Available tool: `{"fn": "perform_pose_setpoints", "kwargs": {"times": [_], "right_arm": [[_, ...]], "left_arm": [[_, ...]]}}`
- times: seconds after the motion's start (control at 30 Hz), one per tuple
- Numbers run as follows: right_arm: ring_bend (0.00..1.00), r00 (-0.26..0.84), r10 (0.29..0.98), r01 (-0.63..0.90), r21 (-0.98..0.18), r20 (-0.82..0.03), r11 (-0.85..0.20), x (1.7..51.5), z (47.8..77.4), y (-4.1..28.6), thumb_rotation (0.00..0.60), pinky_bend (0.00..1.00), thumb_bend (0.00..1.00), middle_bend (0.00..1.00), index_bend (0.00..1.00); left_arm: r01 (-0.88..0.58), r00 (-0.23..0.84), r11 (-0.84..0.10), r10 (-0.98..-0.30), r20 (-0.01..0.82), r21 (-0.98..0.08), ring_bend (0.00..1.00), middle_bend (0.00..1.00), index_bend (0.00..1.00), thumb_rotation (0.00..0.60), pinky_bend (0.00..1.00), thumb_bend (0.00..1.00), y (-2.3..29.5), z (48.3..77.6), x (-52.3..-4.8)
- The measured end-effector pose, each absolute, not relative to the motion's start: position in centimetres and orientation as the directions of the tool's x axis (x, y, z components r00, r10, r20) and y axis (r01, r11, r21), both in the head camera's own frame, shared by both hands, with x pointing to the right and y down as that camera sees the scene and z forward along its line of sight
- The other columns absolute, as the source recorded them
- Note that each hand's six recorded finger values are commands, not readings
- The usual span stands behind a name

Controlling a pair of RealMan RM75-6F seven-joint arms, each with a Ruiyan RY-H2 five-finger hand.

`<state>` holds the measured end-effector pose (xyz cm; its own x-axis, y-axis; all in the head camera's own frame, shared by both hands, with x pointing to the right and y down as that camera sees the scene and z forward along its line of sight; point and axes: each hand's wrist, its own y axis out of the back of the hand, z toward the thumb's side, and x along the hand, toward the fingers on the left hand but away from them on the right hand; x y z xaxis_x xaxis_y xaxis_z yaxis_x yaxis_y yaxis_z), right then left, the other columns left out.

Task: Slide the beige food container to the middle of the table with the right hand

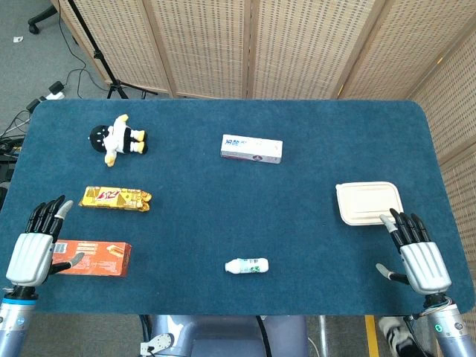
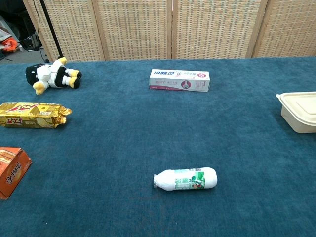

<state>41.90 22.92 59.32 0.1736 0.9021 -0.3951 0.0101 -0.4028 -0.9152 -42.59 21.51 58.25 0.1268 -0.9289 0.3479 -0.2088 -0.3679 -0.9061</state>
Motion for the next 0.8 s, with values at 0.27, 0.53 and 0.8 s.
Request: {"fn": "perform_pose_setpoints", "kwargs": {"times": [0.27,0.53,0.8], "right_arm": [[0.00,0.176,0.899,0.008,-0.913,-0.401,-0.408,41.83,59.46,23.01,0.600,0.04,0.21,0.00,0.07],[0.00,0.173,0.900,0.012,-0.913,-0.400,-0.408,41.82,59.46,22.90,0.600,0.04,0.21,0.00,0.07],[0.00,0.173,0.893,0.004,-0.907,-0.415,-0.422,41.74,59.82,23.00,0.600,0.04,0.21,0.00,0.07]], "left_arm": [[-0.211,0.126,-0.365,-0.930,0.345,-0.907,0.00,0.00,0.00,0.600,0.01,0.11,21.54,58.13,-42.64],[-0.216,0.130,-0.363,-0.931,0.342,-0.906,0.00,0.00,0.00,0.600,0.01,0.11,21.48,58.08,-42.60],[-0.225,0.128,-0.356,-0.934,0.334,-0.907,0.00,0.00,0.00,0.600,0.01,0.11,21.37,57.86,-42.73]]}}
